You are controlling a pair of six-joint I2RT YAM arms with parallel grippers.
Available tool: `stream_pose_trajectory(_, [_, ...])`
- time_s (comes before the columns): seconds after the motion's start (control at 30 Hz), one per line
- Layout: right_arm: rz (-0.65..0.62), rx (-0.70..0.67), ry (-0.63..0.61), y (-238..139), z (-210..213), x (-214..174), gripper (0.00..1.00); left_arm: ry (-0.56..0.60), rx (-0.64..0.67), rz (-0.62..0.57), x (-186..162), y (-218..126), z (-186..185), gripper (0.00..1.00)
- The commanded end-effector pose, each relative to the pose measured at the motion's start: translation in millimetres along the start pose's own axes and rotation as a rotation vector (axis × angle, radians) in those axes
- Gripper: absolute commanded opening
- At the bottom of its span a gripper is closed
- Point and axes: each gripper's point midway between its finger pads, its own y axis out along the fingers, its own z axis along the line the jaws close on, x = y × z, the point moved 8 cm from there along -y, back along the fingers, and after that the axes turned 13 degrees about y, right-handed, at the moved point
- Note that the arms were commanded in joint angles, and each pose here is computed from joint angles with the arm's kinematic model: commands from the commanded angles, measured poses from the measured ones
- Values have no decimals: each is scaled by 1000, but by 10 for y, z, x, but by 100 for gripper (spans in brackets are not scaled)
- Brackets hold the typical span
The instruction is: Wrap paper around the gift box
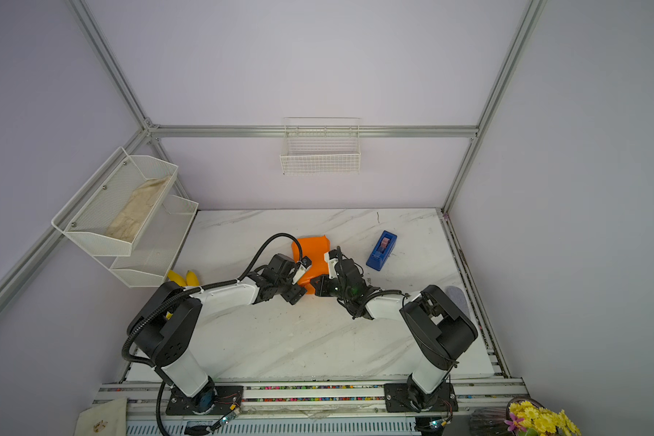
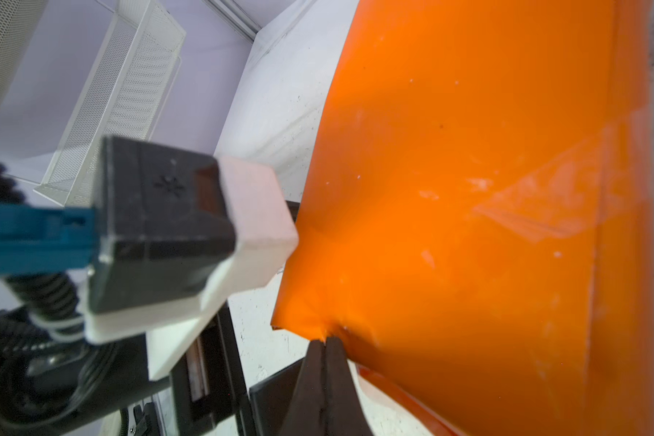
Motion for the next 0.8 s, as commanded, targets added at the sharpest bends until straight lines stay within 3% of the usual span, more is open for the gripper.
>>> stream_pose_trajectory(0.0, [-15, -72, -5, 107, -100, 36, 0, -35, 39, -53, 203, -71, 127, 90])
stream_pose_trajectory(0.13, [-16, -97, -5, 137, -159, 21, 0, -35, 39, -46, 204, -68, 129, 89])
stream_pose_trajectory(0.4, [-56, -5, -35, -172, 134, 91, 0, -58, 79, -21, 201, -61, 176, 88])
stream_pose_trajectory(0.77, [12, -22, -1, -183, -110, -148, 0, -90, 113, -6, 251, -96, 250, 87])
